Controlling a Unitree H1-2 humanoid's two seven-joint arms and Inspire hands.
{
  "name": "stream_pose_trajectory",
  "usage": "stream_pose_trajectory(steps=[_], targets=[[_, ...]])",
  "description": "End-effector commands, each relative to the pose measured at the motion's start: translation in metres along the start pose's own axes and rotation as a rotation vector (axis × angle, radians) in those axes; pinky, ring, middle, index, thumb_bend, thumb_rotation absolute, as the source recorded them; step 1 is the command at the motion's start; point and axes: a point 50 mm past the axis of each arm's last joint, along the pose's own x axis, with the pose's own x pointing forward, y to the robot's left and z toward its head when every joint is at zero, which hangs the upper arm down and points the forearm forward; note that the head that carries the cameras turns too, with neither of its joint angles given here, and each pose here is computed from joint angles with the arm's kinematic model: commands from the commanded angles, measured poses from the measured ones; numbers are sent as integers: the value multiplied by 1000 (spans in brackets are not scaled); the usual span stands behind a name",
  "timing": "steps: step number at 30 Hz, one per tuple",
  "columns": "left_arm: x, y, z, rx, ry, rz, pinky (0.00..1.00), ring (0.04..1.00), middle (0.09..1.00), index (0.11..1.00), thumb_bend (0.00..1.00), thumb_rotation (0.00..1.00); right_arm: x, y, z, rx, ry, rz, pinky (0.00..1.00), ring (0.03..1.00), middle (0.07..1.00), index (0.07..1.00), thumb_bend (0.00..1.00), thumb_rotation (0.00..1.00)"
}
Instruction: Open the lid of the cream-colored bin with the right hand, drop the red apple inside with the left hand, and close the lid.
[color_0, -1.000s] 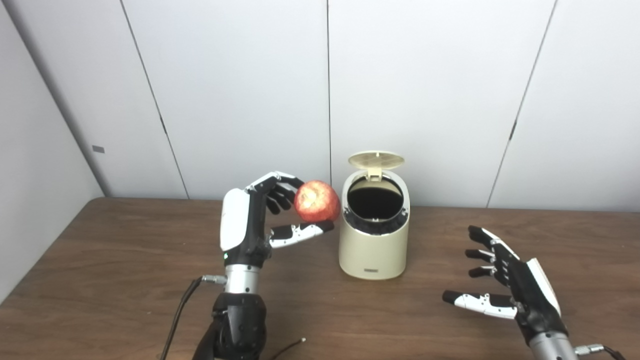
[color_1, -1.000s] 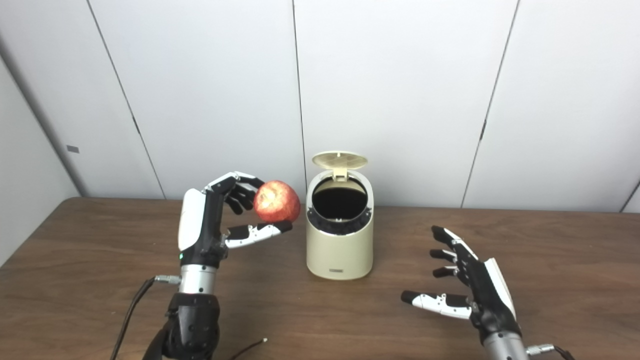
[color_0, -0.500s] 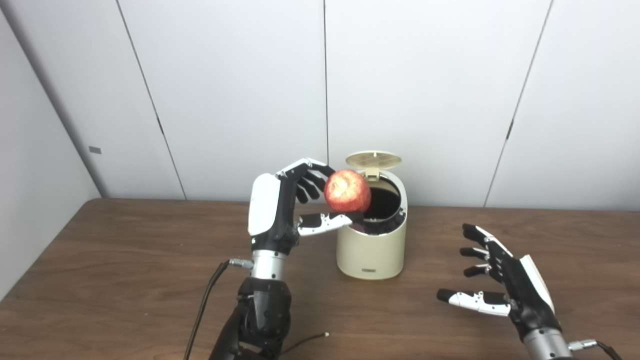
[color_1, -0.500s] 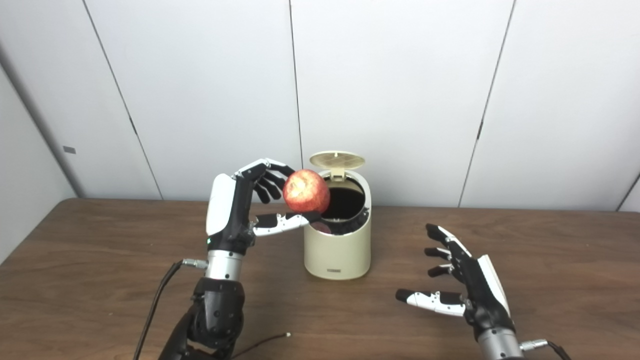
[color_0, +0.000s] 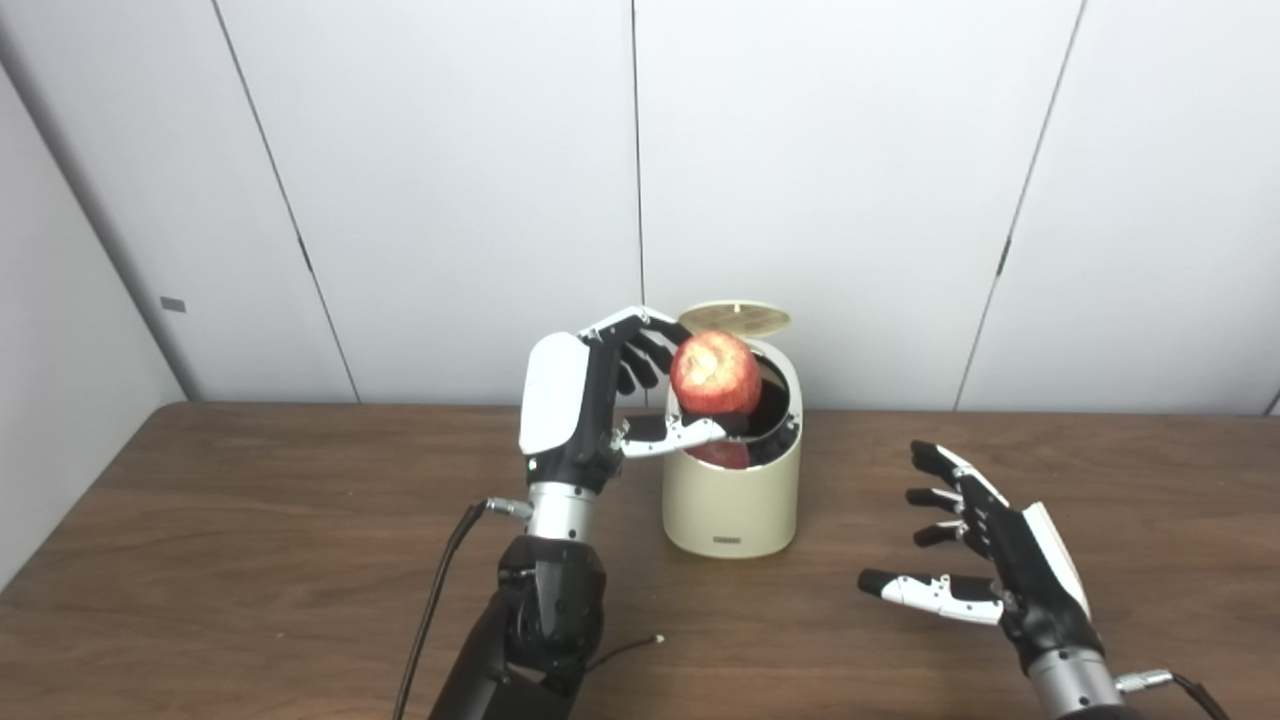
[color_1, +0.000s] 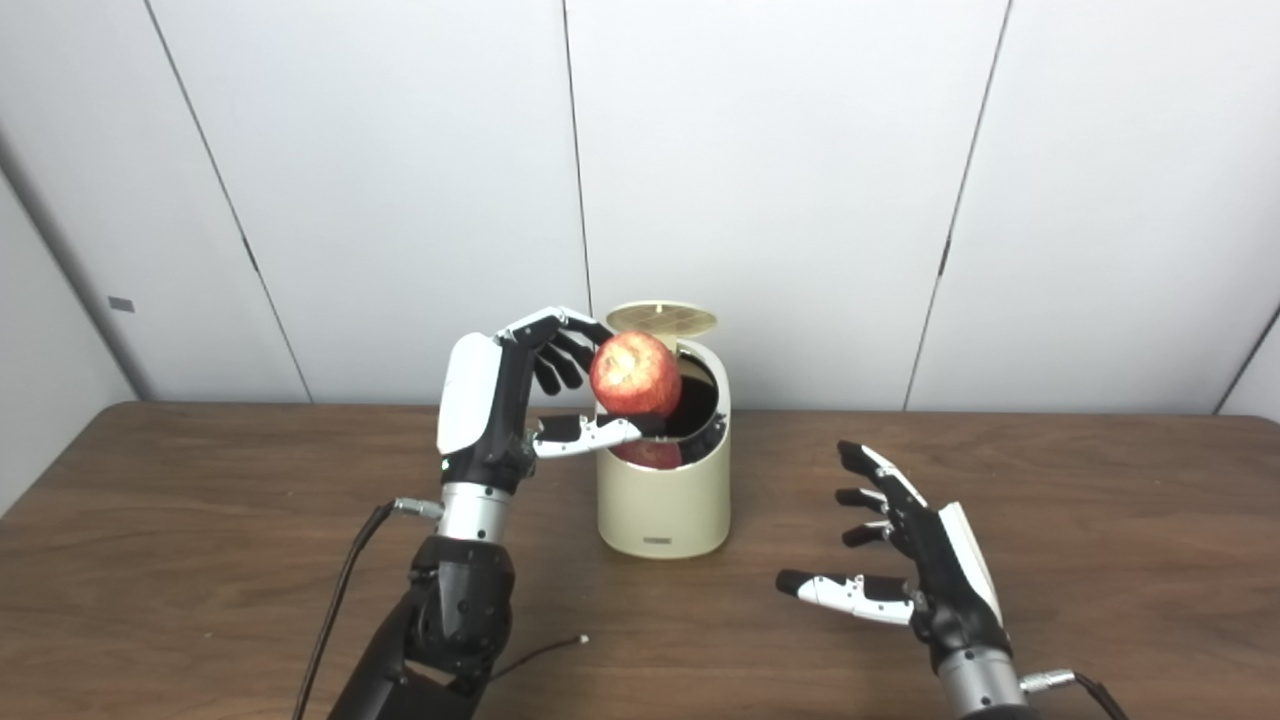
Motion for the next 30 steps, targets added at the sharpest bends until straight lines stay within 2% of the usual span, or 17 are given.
stream_pose_trajectory(steps=[1,14,20,26,30], targets=[[21,3,16,-8,-86,56,268,352,438,502,525,0,10,-5,23,2,-101,-36,573,767,869,861,749,187],[27,-26,6,39,-89,61,268,367,444,499,526,0,7,-5,20,30,-114,-49,546,761,867,851,768,176],[30,-34,-2,106,-109,75,244,348,431,503,525,0,5,-4,21,40,-108,-55,533,755,867,847,770,149],[33,-39,-10,177,-118,71,195,302,407,504,522,0,2,-5,24,28,-110,-56,538,750,867,848,766,171],[30,-39,-12,274,-119,47,252,373,442,522,522,0,2,-6,21,19,-116,-54,539,749,869,848,755,158]])
